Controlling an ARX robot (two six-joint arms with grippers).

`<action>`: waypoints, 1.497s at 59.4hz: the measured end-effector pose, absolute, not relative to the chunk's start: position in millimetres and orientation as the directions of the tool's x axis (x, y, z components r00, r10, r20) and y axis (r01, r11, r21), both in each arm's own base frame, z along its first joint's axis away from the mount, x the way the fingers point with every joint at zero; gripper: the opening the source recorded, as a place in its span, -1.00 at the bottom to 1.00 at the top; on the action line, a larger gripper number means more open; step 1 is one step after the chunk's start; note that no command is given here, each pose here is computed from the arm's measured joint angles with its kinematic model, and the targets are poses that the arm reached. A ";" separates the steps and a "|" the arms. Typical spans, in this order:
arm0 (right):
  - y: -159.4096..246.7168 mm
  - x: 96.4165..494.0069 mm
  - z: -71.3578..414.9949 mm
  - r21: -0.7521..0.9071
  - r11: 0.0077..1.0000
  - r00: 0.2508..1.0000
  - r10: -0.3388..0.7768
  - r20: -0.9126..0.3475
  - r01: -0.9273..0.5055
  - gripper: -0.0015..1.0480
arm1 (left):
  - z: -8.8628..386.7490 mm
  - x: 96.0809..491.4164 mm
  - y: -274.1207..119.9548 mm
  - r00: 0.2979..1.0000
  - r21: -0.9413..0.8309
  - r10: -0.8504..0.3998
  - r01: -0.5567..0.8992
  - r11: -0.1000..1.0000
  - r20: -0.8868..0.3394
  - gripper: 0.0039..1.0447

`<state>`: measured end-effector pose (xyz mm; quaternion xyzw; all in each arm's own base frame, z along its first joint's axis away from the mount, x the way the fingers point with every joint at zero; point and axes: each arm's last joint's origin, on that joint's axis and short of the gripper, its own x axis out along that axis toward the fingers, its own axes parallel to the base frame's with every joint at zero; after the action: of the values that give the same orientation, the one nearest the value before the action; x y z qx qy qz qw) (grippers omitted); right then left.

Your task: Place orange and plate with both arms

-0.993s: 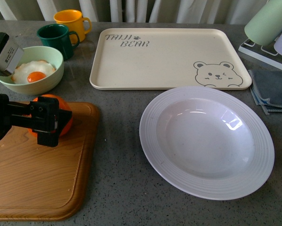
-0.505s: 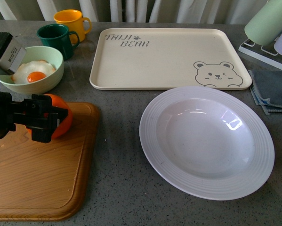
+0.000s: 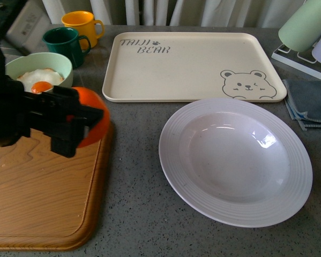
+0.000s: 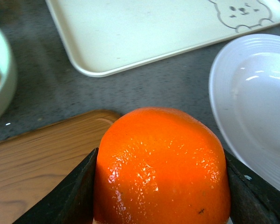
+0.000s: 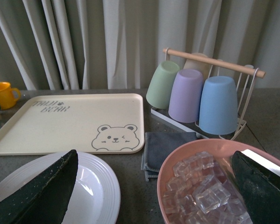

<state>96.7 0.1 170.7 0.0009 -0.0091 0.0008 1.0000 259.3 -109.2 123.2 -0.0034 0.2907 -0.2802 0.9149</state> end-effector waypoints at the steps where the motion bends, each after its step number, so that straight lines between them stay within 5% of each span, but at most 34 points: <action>1: 0.1 96.7 170.6 0.002 1.000 1.000 0.002 0.018 -0.002 0.83 | 123.6 260.2 -113.3 0.669 -0.170 -0.524 0.521 0.837 -0.527 0.19; 16: 0.1 96.7 170.7 0.002 1.000 1.000 0.002 0.018 -0.002 0.83 | 118.0 267.6 -177.9 0.565 -0.192 -0.642 0.655 0.731 -0.519 0.18; 35: 0.1 96.7 170.6 0.001 1.000 1.000 0.002 0.018 -0.002 0.83 | 101.9 267.6 -215.0 0.478 -0.207 -0.690 0.720 0.662 -0.543 0.18; 64: 0.1 96.7 170.7 0.001 1.000 1.000 0.002 0.018 -0.002 0.83 | 84.3 283.8 -248.9 0.449 -0.235 -0.698 0.721 0.652 -0.558 0.18; 78: 0.1 96.7 170.6 0.001 1.000 1.000 0.002 0.018 -0.002 0.83 | 83.4 285.6 -250.1 0.453 -0.243 -0.697 0.713 0.658 -0.557 0.85; 89: 0.1 96.7 170.6 0.002 1.000 1.000 0.001 0.018 -0.001 0.83 | 118.9 275.1 -224.5 0.529 -0.298 -0.728 0.678 0.672 -0.437 0.83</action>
<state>96.7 0.1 170.6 0.0009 -0.0089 0.0006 1.0000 275.1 -224.5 118.9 -0.0457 0.2714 -0.4026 0.8730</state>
